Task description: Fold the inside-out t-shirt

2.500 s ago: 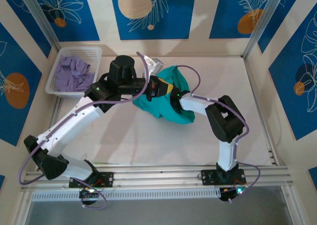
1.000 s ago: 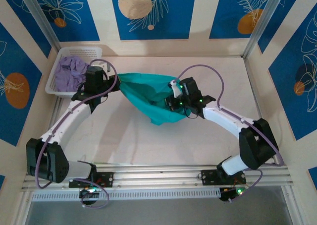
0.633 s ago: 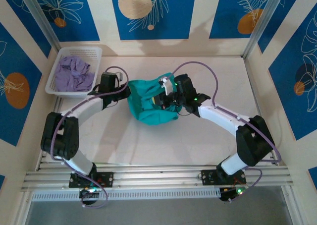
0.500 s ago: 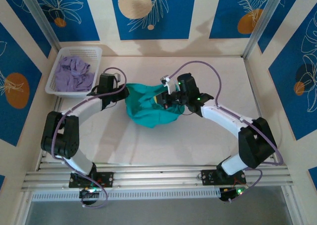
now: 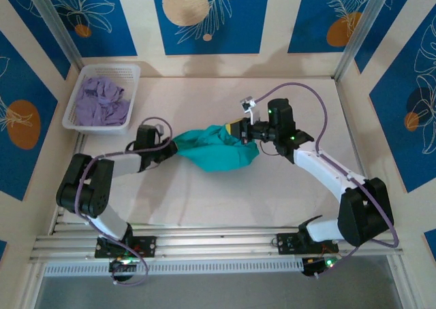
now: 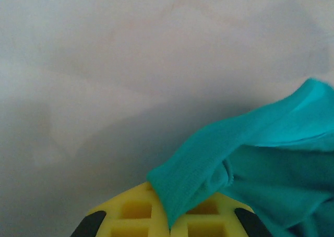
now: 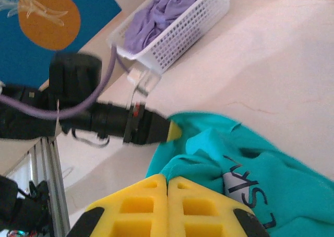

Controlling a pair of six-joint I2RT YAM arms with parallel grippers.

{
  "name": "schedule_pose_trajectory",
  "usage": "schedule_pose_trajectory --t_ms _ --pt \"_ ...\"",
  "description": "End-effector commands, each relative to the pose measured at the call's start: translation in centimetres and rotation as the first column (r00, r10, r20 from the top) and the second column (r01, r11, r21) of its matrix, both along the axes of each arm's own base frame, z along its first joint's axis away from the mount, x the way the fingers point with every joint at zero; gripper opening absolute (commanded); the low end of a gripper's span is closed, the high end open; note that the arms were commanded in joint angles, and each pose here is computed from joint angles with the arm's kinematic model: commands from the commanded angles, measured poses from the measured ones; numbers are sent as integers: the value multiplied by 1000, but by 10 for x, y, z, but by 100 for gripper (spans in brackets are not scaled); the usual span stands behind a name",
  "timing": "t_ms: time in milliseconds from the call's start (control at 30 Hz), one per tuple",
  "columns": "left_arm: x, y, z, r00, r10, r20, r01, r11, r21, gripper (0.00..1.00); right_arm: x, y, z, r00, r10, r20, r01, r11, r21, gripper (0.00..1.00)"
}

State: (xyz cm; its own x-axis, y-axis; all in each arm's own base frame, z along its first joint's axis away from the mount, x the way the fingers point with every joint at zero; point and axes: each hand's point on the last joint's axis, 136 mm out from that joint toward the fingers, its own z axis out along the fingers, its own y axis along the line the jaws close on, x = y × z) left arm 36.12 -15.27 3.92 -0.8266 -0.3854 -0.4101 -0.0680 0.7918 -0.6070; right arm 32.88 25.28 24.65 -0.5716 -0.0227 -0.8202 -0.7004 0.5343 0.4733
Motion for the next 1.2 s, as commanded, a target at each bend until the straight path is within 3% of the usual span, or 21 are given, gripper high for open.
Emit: schedule_pose_trajectory --t_ms 0,233,400,567,700,800,1000,1167 --pt "-14 3 -12 999 -34 12 33 995 99 0 0 -14 76 988 -15 152 -4 992 126 0" --pt "-22 -1 -28 999 -30 -29 32 998 58 0 -4 -49 132 967 -142 213 96 973 212 0" --pt "-18 -6 -8 999 -38 25 37 999 35 1 -9 -42 117 976 -129 175 95 977 191 0" --pt "-18 -4 42 987 -43 153 38 999 35 46 -9 -35 94 981 -110 160 88 986 141 0" --pt "-24 -18 98 947 -116 301 102 993 63 65 -6 -30 84 986 -96 139 79 989 124 0" --pt "-35 -53 130 889 -256 379 238 967 94 71 -5 -27 81 988 -89 130 73 990 121 0" --pt "-47 -126 154 758 -475 447 481 870 107 72 -4 -25 84 988 -88 128 72 990 119 0" --pt "-47 -160 138 721 -551 420 573 815 84 62 -6 -27 100 983 -96 158 77 990 119 0"
